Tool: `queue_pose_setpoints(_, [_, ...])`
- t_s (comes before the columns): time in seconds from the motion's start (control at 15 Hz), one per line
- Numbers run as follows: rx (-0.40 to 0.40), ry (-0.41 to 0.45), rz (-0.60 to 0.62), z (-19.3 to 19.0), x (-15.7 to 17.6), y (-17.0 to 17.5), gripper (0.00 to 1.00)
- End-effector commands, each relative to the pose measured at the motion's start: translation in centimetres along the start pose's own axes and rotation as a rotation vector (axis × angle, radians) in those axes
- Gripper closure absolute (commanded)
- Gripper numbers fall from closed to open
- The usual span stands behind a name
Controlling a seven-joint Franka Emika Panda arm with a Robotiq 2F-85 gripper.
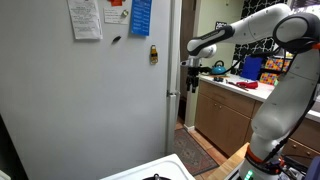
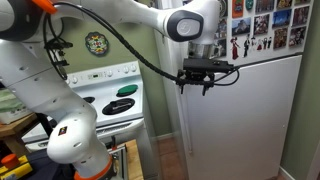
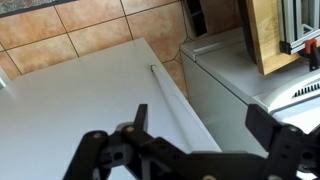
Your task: Open the bottom refrigerator door
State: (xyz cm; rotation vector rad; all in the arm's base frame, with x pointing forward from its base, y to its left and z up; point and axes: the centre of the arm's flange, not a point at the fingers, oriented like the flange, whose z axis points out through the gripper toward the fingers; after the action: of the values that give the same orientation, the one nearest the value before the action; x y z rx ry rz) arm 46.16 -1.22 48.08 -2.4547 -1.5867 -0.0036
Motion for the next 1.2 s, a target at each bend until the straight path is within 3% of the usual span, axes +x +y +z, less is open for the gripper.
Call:
queue_pose_setpoints(0.0, [0.009, 0.024, -0.05, 1.3, 0.3, 0.0, 0.0])
queue_pose_setpoints(0.33, [0.004, 0.146, -0.212, 3.3, 1.2, 0.0, 0.0])
queue_pose_setpoints(0.73, [0.074, 0.231, -0.274, 5.9, 2.2, -0.6, 0.0])
queue_pose_setpoints(1.13, [0.039, 0.314, -0.362, 7.4, 2.7, -0.9, 0.0])
